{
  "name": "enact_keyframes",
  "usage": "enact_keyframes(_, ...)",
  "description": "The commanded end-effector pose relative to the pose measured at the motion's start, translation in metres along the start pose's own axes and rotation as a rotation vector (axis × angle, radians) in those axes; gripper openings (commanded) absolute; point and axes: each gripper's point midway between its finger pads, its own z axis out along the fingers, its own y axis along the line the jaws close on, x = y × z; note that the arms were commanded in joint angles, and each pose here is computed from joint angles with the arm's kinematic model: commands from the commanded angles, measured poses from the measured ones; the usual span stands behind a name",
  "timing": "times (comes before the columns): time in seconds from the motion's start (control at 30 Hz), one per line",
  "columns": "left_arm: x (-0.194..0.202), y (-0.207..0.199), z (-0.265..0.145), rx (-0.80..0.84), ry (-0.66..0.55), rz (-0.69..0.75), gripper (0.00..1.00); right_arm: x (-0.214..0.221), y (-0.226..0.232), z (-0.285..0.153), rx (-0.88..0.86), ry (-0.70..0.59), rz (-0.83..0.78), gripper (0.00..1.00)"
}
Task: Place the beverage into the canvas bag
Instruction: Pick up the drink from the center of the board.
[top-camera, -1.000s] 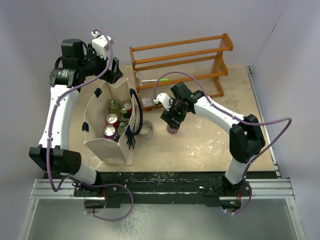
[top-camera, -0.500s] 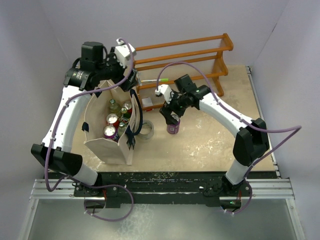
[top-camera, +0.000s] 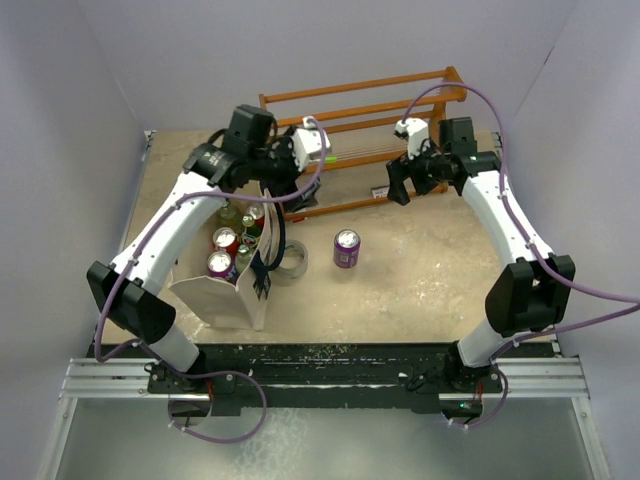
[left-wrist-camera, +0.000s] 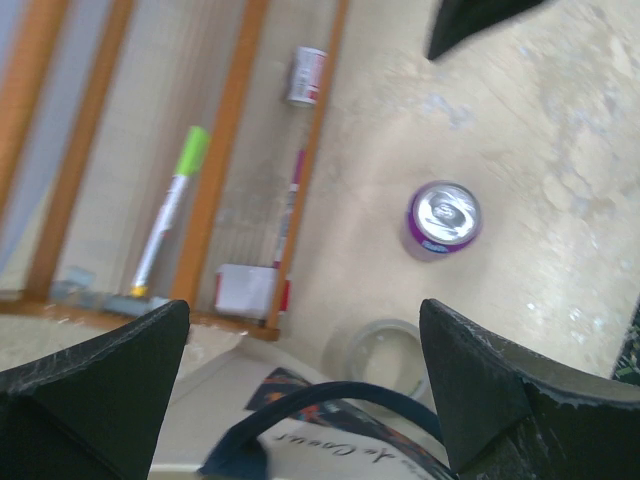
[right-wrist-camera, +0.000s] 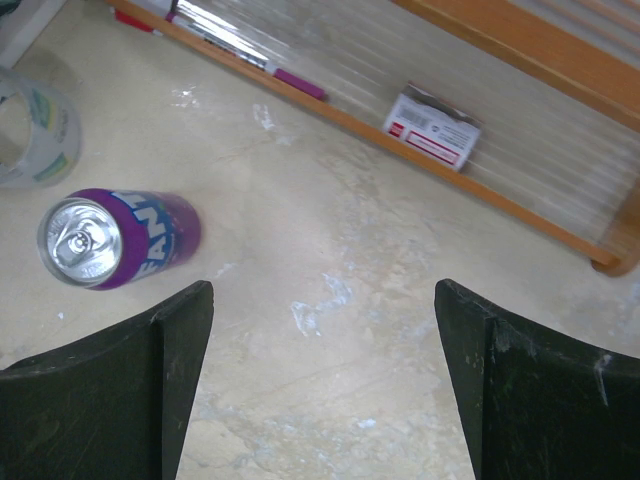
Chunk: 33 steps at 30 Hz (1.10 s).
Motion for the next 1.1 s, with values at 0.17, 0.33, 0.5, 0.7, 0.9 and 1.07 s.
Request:
enact_keyframes(0.17, 0.039, -0.053, 0.071, 0.218, 0.056, 0.183, 0.99, -0.009, -0.037, -0.042, 0.098, -0.101, 0.06, 0.92)
enact_keyframes(0.33, 0.063, -0.064, 0.11, 0.281, 0.105, 0.214, 0.99, 0.0, -0.049, -0.054, 0.118, -0.118, 0.1, 0.92)
enact_keyframes(0.5, 0.09, -0.074, 0.143, 0.341, 0.175, 0.243, 0.99, 0.011, -0.061, -0.067, 0.143, -0.138, 0.153, 0.92)
enact_keyframes(0.7, 0.099, -0.083, 0.171, 0.375, 0.193, 0.232, 0.99, 0.021, -0.079, -0.084, 0.195, -0.176, 0.208, 0.92)
enact_keyframes(0.9, 0.094, -0.096, 0.186, 0.371, 0.192, 0.203, 0.96, 0.033, -0.086, -0.092, 0.213, -0.193, 0.256, 0.92)
enact_keyframes(1.07, 0.086, -0.098, 0.186, 0.357, 0.179, 0.158, 0.85, 0.035, -0.087, -0.092, 0.21, -0.198, 0.268, 0.92)
